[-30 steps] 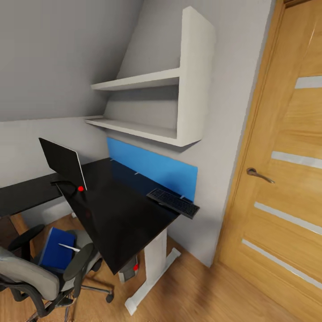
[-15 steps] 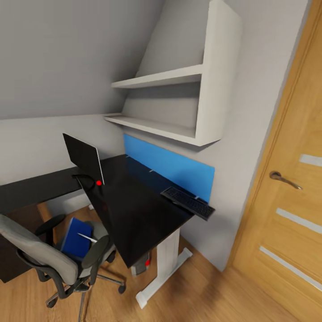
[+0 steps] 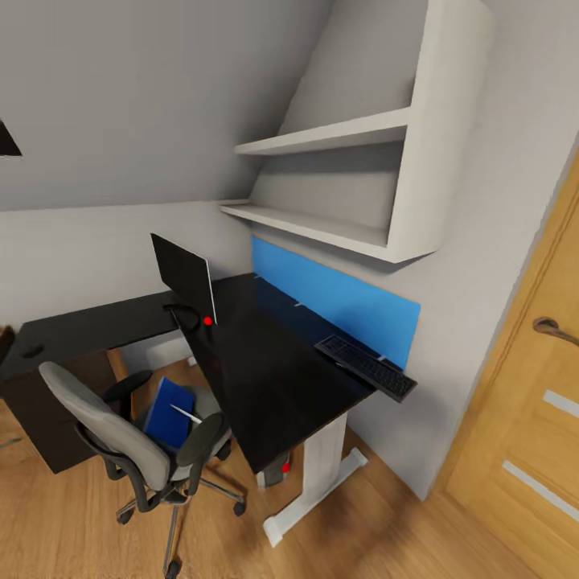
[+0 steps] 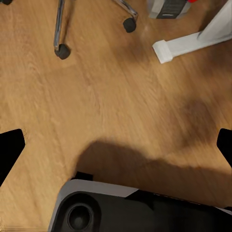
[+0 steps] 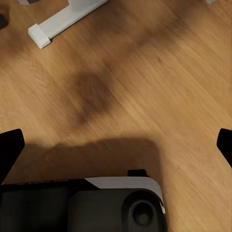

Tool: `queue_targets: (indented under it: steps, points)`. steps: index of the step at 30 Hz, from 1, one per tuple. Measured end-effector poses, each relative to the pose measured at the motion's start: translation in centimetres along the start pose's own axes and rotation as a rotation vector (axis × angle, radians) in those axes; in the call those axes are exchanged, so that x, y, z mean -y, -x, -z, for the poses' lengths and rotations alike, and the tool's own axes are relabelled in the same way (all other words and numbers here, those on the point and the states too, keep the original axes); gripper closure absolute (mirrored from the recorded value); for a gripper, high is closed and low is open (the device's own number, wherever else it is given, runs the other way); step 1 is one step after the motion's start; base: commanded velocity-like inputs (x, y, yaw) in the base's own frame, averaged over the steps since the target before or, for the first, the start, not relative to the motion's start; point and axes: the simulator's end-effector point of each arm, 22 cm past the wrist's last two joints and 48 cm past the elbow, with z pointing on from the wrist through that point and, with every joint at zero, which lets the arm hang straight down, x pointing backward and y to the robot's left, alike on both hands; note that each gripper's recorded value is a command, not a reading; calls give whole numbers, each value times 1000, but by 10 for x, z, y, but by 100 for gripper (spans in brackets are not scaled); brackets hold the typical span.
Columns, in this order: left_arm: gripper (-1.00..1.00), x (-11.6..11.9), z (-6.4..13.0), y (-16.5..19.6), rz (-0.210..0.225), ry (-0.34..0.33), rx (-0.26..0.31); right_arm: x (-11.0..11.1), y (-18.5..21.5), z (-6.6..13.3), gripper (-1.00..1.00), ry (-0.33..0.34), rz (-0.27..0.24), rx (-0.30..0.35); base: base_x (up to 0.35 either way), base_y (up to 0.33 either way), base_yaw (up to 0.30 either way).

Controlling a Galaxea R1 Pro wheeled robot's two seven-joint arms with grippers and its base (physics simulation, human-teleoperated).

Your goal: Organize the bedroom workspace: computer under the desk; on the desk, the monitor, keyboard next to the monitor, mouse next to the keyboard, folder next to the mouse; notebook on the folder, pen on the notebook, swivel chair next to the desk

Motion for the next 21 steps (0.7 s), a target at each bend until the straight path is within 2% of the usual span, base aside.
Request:
queue_targets:
  steps: [10,21]
  points:
    - [-100,0,1,-2,-1,1,-4,8,11,1,-100,-39,-11,55,0,0,260]
    - [-100,-1,1,-2,-1,1,-5,12,13,3,-100,-58,-13,69,0,0,269]
